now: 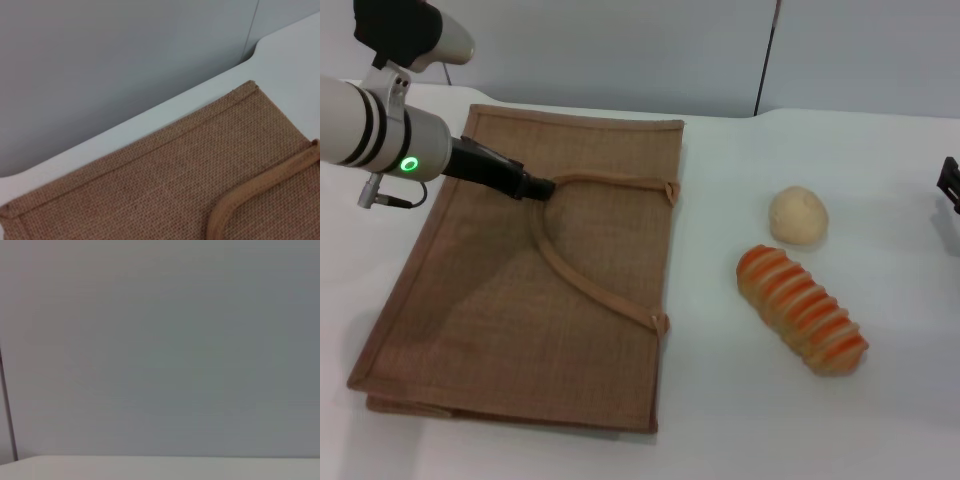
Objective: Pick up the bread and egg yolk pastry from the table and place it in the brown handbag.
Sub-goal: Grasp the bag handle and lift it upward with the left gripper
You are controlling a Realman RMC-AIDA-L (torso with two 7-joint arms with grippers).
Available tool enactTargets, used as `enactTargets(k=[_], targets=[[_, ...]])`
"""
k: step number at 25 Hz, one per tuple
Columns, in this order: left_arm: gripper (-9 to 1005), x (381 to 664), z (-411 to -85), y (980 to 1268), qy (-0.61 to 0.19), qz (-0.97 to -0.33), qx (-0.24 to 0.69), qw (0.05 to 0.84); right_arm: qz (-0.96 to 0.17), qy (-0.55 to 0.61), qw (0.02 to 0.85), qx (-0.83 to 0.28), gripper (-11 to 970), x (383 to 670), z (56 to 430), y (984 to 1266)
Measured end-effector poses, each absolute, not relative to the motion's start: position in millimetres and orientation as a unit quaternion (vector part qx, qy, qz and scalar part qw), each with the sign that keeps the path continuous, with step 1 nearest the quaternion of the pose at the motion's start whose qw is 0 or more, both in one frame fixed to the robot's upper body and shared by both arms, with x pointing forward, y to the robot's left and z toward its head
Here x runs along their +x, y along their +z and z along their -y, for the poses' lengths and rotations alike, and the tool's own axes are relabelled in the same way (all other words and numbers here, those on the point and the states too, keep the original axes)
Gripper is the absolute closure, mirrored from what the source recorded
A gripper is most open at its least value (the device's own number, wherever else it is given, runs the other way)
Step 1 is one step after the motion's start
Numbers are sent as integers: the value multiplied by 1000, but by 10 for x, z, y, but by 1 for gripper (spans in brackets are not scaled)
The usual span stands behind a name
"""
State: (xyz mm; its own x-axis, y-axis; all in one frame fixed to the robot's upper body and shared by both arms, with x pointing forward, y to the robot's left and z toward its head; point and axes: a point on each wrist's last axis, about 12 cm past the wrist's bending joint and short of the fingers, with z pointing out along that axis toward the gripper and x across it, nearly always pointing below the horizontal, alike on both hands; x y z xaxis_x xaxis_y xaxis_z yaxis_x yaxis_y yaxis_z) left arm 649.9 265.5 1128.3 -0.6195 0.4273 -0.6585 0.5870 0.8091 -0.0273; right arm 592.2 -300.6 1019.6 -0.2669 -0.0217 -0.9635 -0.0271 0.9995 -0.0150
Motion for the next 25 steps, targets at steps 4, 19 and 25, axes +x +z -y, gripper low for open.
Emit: enactTargets(k=[4,19,25], targets=[[435,6509,-2640,11265,-123,-895,281,325,-796,4,605,-16,175,5930,2993,10199],[454,6544,-2582,11133,-122,-904,272,307,-793,9,609,-15,174,5957,2959,10222],[462,6556,-2555,11120,-119,-903,273,308,-792,12,610,-17,174,5983,2923,10237]])
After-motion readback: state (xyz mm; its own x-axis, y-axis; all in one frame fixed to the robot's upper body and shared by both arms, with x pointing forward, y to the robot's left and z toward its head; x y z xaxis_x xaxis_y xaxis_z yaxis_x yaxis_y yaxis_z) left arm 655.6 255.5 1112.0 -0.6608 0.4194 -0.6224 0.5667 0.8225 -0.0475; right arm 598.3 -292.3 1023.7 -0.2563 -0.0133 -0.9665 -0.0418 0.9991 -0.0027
